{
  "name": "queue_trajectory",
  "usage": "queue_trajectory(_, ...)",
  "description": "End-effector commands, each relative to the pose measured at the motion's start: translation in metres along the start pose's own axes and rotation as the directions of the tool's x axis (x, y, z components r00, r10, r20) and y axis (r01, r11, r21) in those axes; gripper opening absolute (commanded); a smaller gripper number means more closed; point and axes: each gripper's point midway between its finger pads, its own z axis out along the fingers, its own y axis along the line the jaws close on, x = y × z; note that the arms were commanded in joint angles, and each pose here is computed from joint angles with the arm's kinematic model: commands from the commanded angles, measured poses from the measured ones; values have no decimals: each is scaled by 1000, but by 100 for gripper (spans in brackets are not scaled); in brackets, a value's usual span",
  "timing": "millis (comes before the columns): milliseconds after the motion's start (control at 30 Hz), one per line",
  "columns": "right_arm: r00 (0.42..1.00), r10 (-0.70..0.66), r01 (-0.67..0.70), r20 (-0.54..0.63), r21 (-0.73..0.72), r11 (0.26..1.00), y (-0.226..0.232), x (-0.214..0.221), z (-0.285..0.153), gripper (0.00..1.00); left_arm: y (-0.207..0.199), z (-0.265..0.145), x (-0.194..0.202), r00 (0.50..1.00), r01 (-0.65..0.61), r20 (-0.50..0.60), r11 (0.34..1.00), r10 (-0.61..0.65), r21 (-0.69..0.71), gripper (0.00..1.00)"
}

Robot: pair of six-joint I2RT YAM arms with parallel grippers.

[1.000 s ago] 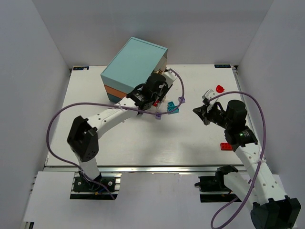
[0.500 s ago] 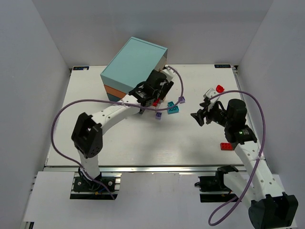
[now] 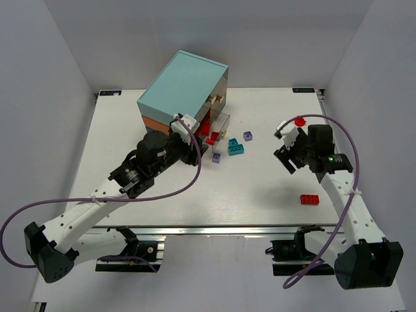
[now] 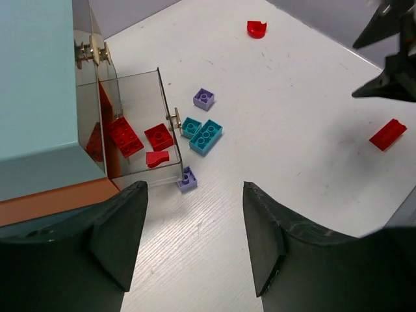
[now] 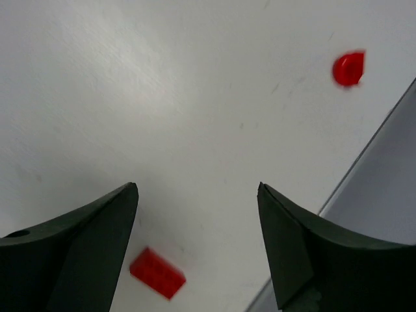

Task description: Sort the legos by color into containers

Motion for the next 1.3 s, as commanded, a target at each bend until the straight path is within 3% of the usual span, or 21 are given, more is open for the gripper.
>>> queue_trajectory(0, 933, -115, 85, -342, -102, 991, 12, 79, -16, 81, -10, -9, -12, 999, 2, 38, 998, -4, 56, 71)
queue_trajectory(100, 883, -230, 147, -410, -225, 963, 32, 112, -23, 84, -9, -14, -15, 999, -2, 49, 999, 0, 54, 72)
queue_trajectory(233, 800, -399, 302, -448, -274, 913, 26, 134, -30, 87, -10, -15, -16, 999, -2, 47, 998, 0, 59, 72)
queue_trajectory(533, 690, -503, 293, -520, -436, 851, 41, 181, -24, 86, 0, -23, -21, 997, 0, 75, 1000, -1, 7, 74)
queue_trajectory(1100, 648, -538, 285, -539, -483, 828, 40, 215, 16, 80, 20, -28, -22, 995, -38, 90, 996, 45, -77, 76)
queue_trajectory(1267, 637, -534, 260, -556, -498, 827, 42, 222, 20, 64, 20, -28, -21, 995, -40, 86, 996, 47, -80, 77)
